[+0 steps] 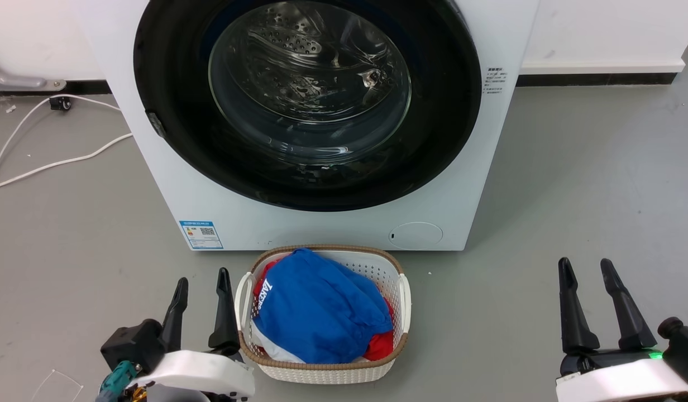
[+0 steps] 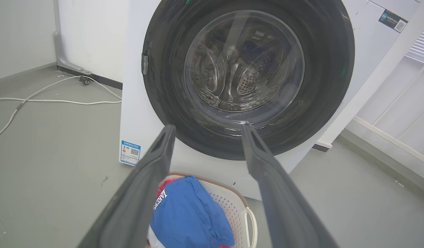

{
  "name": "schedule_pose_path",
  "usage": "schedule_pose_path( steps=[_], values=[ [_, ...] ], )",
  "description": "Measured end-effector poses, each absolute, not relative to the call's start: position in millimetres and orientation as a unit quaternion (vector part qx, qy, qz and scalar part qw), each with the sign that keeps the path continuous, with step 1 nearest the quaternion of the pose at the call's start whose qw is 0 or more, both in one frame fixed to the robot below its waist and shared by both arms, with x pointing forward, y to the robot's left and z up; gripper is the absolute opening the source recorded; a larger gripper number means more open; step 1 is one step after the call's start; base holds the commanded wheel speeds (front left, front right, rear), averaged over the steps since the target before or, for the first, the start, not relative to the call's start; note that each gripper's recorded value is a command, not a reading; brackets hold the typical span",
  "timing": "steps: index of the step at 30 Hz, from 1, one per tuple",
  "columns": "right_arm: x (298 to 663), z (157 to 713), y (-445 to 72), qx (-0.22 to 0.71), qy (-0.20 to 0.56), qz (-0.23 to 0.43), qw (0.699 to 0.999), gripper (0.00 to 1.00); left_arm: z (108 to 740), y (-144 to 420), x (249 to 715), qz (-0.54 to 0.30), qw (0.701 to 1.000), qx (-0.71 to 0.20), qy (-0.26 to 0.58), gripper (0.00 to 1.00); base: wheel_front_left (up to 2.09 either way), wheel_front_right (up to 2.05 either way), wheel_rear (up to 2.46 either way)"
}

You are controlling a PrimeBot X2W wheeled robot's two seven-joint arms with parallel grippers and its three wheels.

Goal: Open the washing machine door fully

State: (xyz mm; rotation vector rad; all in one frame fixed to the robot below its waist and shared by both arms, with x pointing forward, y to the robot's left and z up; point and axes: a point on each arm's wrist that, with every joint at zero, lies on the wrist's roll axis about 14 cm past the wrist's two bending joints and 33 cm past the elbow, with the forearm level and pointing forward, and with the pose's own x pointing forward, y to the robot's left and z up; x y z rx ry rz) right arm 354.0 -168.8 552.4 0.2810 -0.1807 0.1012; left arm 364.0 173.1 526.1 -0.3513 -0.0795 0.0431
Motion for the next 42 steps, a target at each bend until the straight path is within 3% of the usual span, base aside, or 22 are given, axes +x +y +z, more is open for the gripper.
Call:
schedule_pose_path(
  steps=[42],
  values=[
    [340.7, 563.1, -163.1, 0.040, -0.128, 0.062, 0.989, 1.00, 522.0, 159.0, 351.5, 0.000, 0.998, -0.029, -0.063, 1.00, 0.00, 0.00, 0.00]
  ],
)
